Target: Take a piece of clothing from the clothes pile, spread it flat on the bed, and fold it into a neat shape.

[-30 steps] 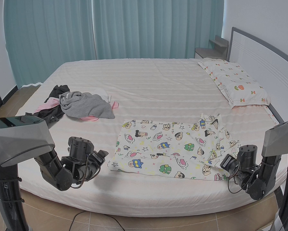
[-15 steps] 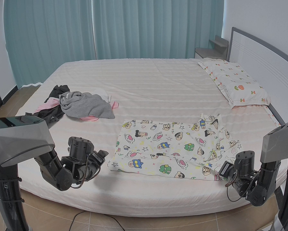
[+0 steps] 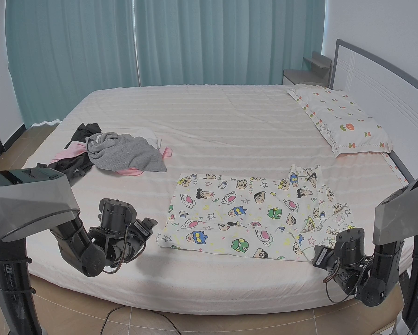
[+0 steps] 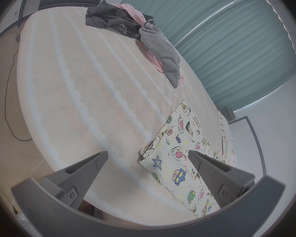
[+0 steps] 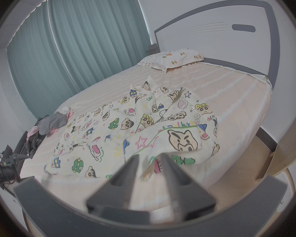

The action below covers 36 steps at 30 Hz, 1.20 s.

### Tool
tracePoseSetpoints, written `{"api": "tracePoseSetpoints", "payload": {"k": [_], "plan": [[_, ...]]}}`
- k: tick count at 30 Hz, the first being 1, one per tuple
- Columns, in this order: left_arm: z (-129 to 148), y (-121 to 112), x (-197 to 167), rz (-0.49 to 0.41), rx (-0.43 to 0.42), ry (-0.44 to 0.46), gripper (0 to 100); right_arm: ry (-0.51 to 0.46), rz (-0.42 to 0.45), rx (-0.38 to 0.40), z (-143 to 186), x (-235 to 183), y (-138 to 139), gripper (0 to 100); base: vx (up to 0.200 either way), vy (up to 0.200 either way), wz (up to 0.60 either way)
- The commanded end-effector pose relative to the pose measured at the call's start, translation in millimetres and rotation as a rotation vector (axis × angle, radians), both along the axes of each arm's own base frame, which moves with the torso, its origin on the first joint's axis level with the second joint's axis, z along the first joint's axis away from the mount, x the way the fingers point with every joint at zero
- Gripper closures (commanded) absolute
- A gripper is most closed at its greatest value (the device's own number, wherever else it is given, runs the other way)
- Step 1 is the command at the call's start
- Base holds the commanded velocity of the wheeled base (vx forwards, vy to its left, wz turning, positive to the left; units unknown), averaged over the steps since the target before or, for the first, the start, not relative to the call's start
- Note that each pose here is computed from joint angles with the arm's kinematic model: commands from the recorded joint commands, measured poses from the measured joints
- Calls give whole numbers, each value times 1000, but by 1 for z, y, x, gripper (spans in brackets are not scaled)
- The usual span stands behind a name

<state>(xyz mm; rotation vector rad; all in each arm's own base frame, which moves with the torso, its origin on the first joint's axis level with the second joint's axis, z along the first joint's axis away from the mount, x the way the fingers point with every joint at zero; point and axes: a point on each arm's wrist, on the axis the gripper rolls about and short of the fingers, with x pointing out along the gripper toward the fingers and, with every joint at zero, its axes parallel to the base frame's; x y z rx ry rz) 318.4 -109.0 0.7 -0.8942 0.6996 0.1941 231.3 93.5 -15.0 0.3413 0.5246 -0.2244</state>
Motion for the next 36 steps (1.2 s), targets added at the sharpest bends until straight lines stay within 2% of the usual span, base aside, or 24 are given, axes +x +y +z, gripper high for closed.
{"api": "tracePoseSetpoints", "payload": {"k": [1,7,11,16,17,20,24,26,29,36], "plan": [[0,0,0,1,0,1,0,24,15,-17,-1,-7,-1,0,0,0,0],[-1,0,0,1,1,2,0,57,46,-41,3,-17,-8,0,0,0,0],[-1,0,0,1,1,2,0,46,36,-30,9,-12,-20,0,0,0,0],[-1,0,0,-1,0,3,0,61,64,40,10,-8,-34,0,0,0,0],[-1,0,0,2,-4,2,0,70,146,154,19,-12,-49,0,0,0,0],[-1,0,0,3,-7,3,0,71,210,241,25,-14,-67,0,0,0,0],[-1,1,-1,-5,-12,8,0,89,207,228,19,-12,-89,0,0,0,0],[-2,1,-5,-12,-20,-2,0,107,248,274,12,-12,-100,0,0,0,0],[-3,2,-8,-22,-36,-39,0,103,244,284,8,-10,-109,0,0,0,0],[-10,1,-11,-34,-42,-73,0,132,244,292,-13,-7,-112,0,0,0,0]]}}
